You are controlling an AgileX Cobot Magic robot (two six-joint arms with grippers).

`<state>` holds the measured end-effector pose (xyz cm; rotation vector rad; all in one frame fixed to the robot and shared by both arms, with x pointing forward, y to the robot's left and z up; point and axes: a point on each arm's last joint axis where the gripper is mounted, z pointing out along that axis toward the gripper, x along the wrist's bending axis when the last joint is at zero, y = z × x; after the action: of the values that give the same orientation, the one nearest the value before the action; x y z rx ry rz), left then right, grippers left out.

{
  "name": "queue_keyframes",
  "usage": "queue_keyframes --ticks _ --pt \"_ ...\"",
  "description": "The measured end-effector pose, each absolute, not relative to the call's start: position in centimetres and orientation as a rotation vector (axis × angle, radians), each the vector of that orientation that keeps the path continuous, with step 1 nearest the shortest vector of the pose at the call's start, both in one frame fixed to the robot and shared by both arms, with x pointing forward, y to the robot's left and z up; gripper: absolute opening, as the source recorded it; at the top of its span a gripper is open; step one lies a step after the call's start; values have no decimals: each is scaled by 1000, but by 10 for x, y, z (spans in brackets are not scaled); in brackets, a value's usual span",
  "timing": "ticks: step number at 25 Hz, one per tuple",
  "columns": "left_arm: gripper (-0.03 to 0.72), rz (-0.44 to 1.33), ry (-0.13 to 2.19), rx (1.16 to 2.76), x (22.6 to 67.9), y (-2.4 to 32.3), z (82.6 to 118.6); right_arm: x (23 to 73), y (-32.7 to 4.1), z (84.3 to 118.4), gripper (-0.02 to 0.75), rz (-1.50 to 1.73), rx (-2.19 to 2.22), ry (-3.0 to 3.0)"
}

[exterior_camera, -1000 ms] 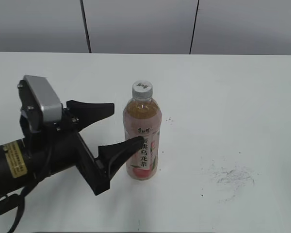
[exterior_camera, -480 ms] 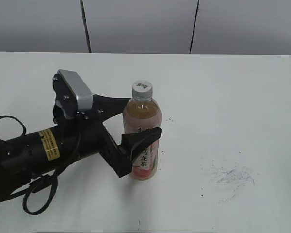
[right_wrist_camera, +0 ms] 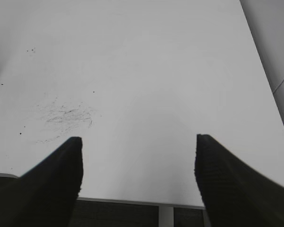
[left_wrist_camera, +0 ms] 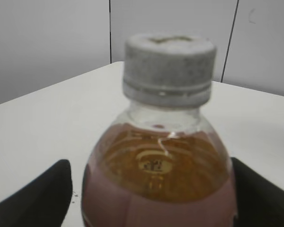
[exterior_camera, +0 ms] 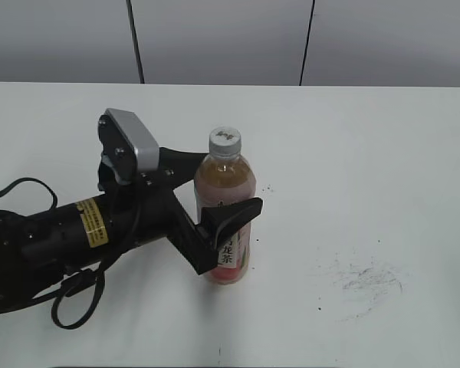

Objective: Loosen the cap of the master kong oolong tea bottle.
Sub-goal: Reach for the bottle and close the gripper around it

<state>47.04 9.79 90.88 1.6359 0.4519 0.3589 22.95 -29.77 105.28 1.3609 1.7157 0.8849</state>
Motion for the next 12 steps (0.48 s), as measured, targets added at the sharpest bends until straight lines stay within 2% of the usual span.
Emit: queue_keyframes --ticks 12 --pt "545 343 430 1648 477 91 901 230 -298 1053 554 885 1361 1716"
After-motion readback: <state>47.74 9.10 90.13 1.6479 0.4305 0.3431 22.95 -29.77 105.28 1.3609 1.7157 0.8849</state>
